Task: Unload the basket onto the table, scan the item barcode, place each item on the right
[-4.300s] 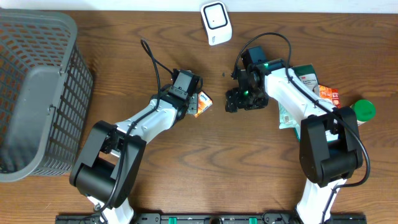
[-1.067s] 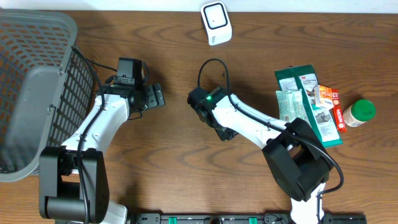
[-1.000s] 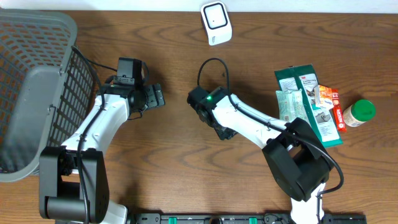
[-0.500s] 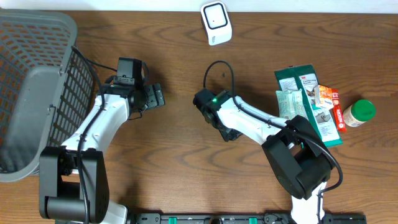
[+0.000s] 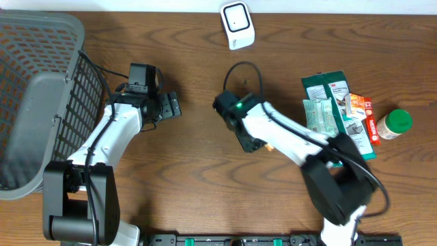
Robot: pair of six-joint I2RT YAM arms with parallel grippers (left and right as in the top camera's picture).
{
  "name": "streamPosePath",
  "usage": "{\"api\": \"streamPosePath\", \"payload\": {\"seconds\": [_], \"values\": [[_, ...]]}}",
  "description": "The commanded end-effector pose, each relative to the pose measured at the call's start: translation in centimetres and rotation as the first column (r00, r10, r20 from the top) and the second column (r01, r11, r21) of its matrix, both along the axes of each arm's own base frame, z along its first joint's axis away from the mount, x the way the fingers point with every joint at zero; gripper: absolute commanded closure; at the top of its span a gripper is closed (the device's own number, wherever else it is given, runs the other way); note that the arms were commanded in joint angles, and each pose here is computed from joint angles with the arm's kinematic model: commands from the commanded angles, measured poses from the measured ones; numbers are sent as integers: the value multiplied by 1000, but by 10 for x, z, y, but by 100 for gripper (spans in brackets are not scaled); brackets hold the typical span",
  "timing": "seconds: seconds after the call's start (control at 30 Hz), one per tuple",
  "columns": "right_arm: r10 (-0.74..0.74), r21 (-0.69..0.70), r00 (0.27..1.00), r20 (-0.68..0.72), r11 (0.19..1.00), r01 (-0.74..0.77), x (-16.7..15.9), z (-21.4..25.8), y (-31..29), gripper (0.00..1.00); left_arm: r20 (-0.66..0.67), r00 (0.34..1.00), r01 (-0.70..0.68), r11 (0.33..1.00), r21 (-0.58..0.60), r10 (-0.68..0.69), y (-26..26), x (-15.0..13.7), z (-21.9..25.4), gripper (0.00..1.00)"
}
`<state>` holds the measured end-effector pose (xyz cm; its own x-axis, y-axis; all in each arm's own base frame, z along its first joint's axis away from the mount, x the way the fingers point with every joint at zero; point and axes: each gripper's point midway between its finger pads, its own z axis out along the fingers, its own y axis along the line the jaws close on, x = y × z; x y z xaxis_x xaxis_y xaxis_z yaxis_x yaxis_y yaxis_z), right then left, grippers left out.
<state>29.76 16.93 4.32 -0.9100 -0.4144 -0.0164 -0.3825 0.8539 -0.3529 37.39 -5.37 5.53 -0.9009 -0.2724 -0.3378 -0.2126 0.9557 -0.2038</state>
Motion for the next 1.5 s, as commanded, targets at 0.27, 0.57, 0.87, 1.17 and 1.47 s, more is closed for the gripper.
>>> {"api": "streamPosePath", "payload": {"seconds": [0.27, 0.57, 0.87, 1.17, 1.47], "values": [[-152, 562, 959, -237, 784, 263, -1, 26, 39, 99, -9, 1000, -2, 1000, 12, 2, 4, -3, -3, 7], [-163, 722, 931, -327, 592, 358, 6, 2, 28, 99, -9, 1000, -3, 1000, 12, 3, 4, -3, -3, 7], [-211, 730, 907, -364, 540, 419, 9, -5, 2, 86, -9, 1000, -2, 1000, 12, 2, 4, -3, -3, 7], [-208, 717, 914, -347, 570, 402, 9, -9, -7, 71, -9, 1000, -2, 1000, 13, 2, 4, -3, -3, 7], [-204, 705, 922, -328, 597, 383, 10, -11, -11, 42, -9, 1000, -2, 1000, 12, 2, 4, -3, -3, 7]]}}
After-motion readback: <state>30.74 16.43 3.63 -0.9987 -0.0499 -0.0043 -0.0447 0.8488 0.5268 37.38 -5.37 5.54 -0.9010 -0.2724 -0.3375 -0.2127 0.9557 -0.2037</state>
